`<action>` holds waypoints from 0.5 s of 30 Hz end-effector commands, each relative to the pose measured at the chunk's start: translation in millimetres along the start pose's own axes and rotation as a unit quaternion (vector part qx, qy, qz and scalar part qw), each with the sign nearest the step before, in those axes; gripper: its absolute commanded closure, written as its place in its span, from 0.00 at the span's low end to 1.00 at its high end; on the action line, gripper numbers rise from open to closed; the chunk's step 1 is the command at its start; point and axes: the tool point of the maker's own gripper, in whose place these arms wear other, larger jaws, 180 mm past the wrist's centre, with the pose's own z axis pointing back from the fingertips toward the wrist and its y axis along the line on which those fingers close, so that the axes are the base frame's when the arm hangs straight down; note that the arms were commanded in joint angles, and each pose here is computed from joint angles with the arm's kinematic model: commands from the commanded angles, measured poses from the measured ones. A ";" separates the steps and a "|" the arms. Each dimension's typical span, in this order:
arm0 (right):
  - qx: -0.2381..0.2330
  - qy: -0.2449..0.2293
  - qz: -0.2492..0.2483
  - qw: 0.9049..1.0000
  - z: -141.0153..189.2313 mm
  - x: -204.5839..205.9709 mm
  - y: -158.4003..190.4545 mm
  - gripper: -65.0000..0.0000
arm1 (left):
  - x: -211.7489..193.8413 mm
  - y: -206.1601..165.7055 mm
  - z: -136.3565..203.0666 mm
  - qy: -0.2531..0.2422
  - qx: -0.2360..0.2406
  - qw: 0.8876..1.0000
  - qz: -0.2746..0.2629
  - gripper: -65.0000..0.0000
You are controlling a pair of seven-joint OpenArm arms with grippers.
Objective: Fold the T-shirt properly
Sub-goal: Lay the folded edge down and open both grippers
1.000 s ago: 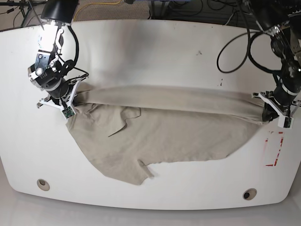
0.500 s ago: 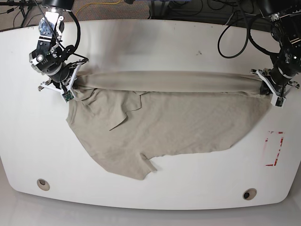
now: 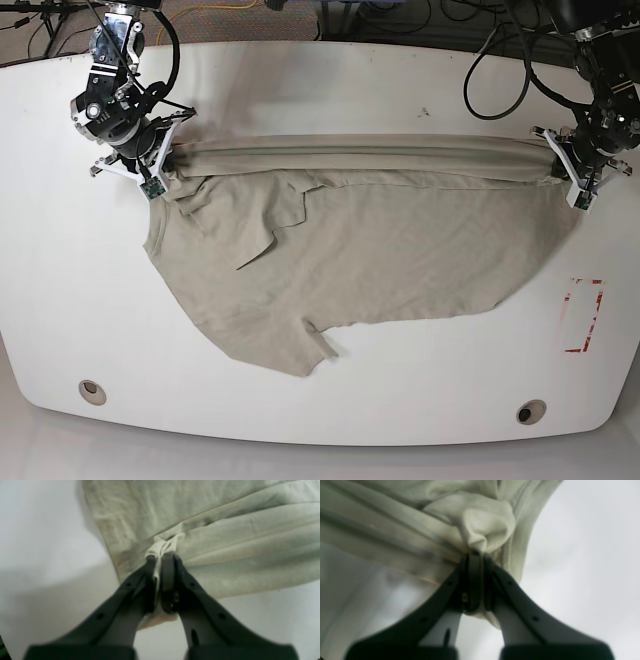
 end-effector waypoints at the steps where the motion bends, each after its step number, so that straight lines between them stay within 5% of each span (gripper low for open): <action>1: -0.017 -0.005 0.007 1.000 3.7 4.8 -9.2 1.00 | 10.5 11.4 5.0 -0.015 0.014 1.000 -0.007 1.00; 5: -0.017 0.003 0.008 1.000 1.5 0.8 -8.6 1.00 | 11.2 9.1 3.9 -0.013 0.011 1.000 -0.012 0.98; 9: -0.011 0.012 0.003 1.000 -2.6 -6.0 -6.9 0.94 | 13.0 1.2 0.5 -0.011 0.001 1.000 -0.023 0.80; 15: -0.006 0.020 -0.001 1.000 -5.8 -11.6 -5.3 0.57 | 14.2 -0.6 -0.4 -0.011 -0.001 1.000 -0.026 0.41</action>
